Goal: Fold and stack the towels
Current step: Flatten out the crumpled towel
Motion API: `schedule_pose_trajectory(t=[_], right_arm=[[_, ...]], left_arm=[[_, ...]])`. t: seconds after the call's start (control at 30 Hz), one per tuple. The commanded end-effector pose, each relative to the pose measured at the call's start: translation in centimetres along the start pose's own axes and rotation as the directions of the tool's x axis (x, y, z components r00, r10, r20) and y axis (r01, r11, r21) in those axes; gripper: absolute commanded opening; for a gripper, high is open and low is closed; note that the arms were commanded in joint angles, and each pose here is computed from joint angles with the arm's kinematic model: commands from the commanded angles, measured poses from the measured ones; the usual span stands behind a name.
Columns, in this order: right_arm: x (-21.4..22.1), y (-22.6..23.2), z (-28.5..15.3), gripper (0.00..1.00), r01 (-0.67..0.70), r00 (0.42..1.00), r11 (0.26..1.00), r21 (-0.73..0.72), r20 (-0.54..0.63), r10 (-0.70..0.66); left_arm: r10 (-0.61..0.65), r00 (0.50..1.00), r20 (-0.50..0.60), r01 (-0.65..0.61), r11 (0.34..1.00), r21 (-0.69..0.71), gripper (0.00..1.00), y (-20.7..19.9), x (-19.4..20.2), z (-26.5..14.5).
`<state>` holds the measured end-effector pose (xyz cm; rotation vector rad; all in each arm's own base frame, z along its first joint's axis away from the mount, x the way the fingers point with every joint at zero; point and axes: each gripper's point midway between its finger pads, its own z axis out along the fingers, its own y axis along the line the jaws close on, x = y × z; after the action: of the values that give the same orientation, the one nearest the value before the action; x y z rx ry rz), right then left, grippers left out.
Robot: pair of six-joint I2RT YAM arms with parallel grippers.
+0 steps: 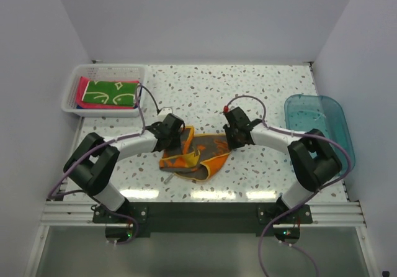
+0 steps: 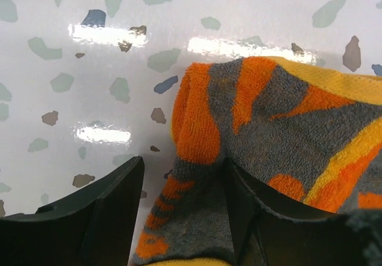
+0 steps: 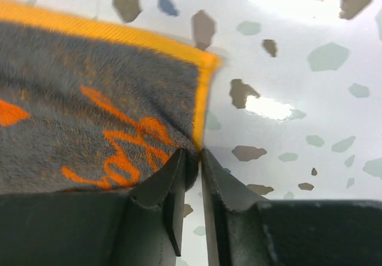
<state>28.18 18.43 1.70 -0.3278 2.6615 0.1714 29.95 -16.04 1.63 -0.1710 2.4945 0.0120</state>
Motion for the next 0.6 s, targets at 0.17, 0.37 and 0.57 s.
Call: schedule_pose_trajectory(t=[0.17,0.37,0.57], right_arm=[[-1.3,-4.7,1.2,0.0,-0.087,0.994,0.982,0.167,-0.044,0.096],[-5.6,-8.7,1.8,0.0,-0.15,0.988,0.962,0.227,-0.005,0.155],[-11.8,-11.0,2.5,0.01,-0.178,0.984,0.954,0.24,0.064,0.168]], left_arm=[[-0.007,0.999,-0.045,-0.003,0.974,-0.228,0.62,7.0,3.5,-1.9],[-0.039,0.998,-0.05,0.024,0.964,-0.266,0.63,9.4,4.1,-2.7],[-0.118,0.99,-0.076,0.097,0.966,-0.238,0.63,10.6,6.1,-3.5]])
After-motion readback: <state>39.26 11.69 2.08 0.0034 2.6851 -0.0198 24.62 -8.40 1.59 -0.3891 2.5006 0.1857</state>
